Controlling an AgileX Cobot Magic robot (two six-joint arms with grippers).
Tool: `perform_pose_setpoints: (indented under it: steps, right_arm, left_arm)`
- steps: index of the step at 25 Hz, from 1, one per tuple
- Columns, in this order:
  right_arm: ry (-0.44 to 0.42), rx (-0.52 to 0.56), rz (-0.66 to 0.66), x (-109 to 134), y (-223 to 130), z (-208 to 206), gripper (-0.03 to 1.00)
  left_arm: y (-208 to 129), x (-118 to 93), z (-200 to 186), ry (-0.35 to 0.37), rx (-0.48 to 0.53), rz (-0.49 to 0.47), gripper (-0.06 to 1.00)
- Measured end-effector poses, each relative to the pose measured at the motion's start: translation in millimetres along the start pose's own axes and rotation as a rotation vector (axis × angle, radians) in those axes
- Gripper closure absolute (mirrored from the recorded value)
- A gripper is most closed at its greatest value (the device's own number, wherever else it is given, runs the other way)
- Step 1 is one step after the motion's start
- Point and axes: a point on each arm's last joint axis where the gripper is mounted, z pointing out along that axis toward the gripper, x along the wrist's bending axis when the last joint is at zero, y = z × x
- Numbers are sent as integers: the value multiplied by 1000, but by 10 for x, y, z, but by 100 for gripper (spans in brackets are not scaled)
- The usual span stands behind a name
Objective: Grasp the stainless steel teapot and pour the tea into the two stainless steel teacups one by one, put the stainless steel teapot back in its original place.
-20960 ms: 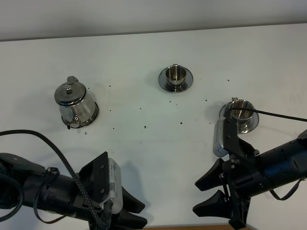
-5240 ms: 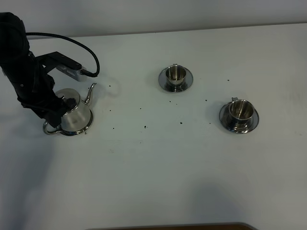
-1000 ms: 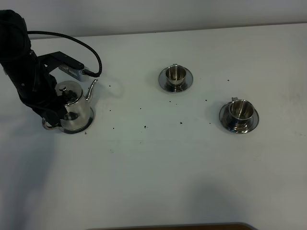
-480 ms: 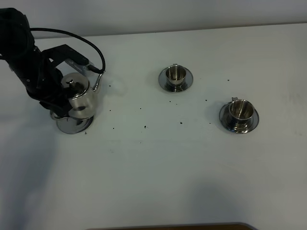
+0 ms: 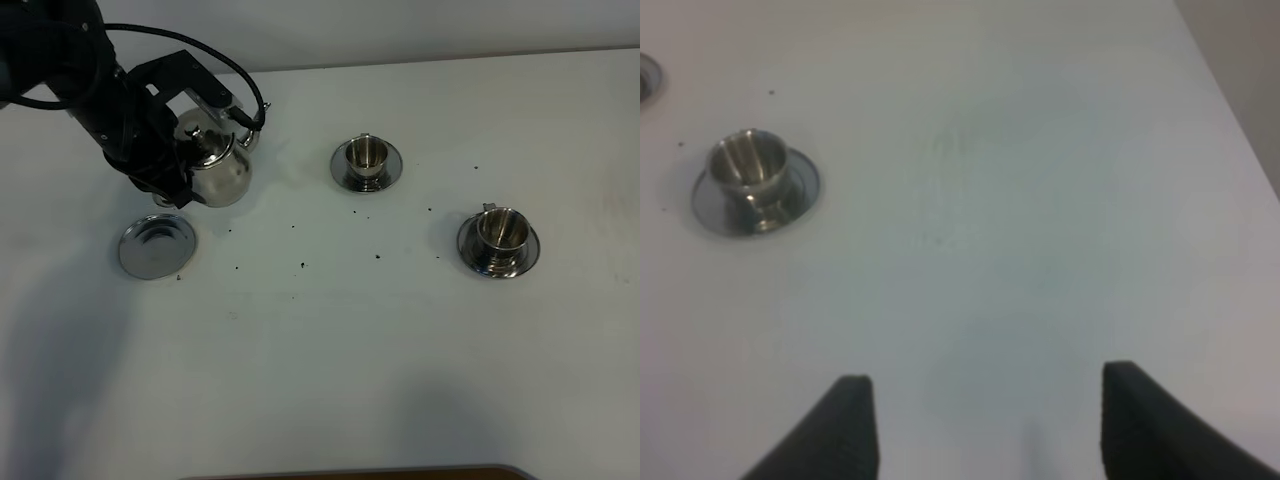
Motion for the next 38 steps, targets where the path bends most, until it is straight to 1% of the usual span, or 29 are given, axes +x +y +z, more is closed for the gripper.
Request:
perform_pose_setpoints:
  steps: [4, 8, 14, 18, 22, 29, 33, 38]
  right_arm:
    - [0, 0, -1, 0, 0, 0, 48]
    - [0, 0, -1, 0, 0, 0, 48]
    - [0, 0, -1, 0, 0, 0, 48]
    - [0, 0, 0, 0, 0, 0, 48]
    - [0, 0, 0, 0, 0, 0, 48]
    - [0, 0, -1, 0, 0, 0, 48]
    - [0, 0, -1, 0, 0, 0, 48]
    - [0, 0, -1, 0, 0, 0, 48]
  left_arm:
    - [120, -63, 61, 8, -22, 16, 69]
    - [266, -55, 140, 12, -30, -26, 69]
    - [563, -78, 235, 1, -28, 3, 69]
    - [717, -32, 288, 2, -27, 17, 69]
    - [812, 50, 382, 27, -14, 32, 69]
    - [874, 117, 462, 128, 47, 118, 69]
    - [922, 114, 448, 167, 34, 204, 69]
    - [983, 97, 446, 198, 5, 279, 69]
